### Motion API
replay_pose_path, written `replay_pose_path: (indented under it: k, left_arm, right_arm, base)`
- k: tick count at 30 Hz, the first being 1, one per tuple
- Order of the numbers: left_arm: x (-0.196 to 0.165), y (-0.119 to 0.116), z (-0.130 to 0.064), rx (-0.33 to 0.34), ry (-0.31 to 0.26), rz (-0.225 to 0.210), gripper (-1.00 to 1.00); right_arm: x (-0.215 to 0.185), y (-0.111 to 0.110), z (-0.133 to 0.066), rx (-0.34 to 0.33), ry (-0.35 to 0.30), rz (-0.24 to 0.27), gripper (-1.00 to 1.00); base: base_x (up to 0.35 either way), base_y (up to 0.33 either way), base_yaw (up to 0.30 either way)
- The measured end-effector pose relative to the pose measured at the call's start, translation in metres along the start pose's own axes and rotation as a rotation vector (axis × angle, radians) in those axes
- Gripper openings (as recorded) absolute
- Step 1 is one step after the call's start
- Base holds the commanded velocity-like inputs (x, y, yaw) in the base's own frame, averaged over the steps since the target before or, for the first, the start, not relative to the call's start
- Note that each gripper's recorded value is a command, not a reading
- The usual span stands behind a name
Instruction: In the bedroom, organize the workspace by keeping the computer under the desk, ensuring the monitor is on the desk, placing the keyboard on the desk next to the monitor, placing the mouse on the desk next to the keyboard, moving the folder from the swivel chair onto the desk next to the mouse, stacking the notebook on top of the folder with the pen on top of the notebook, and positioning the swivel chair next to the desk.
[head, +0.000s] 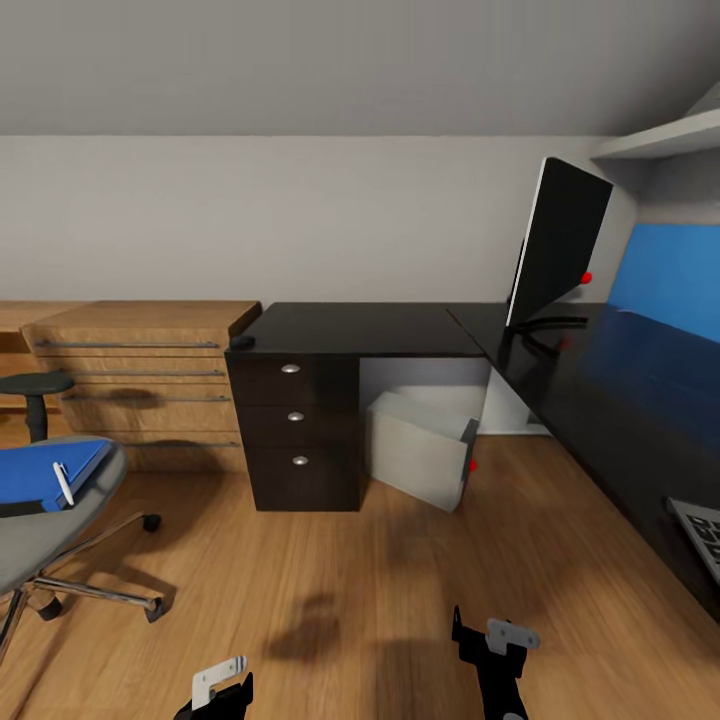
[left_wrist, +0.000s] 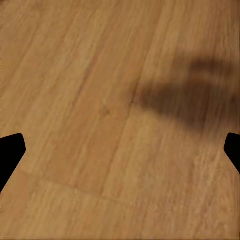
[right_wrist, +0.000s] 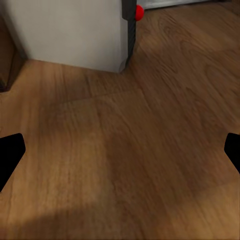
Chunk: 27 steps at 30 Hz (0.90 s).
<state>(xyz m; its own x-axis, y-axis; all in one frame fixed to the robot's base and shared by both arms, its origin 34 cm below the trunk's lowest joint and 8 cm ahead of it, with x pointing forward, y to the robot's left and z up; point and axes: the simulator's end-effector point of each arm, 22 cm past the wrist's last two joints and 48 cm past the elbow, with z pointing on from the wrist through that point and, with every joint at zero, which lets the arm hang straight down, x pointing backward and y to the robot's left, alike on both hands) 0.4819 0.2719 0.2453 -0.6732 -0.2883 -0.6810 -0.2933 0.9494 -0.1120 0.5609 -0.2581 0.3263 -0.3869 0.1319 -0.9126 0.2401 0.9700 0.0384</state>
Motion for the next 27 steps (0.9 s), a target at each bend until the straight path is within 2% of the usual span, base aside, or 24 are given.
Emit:
replay_pose_path:
  k: [15,20,24,27]
  left_arm:
    - [-0.026,-0.002,-0.018,-0.008,0.01,0.002,1.0]
    - [-0.009,0.006,-0.03,-0.027,0.064,0.015,1.0]
    - [-0.01,0.006,-0.036,-0.028,0.078,0.02,1.0]
    - [-0.013,0.004,-0.04,-0.021,0.081,0.039,1.0]
  right_arm:
    - [-0.032,0.004,-0.007,-0.002,0.007,-0.002,1.0]
    - [-0.04,0.004,-0.011,-0.002,0.012,-0.003,1.0]
    - [-0.048,0.005,-0.012,-0.002,0.013,-0.003,1.0]
    - [-0.054,0.005,-0.014,-0.001,0.014,-0.004,1.0]
  base:
    - [0.0,0.0,0.0]
    - [-0.004,0.0,0.0]
    - [-0.157,0.0,0.0]
    - [-0.279,0.0,0.0]
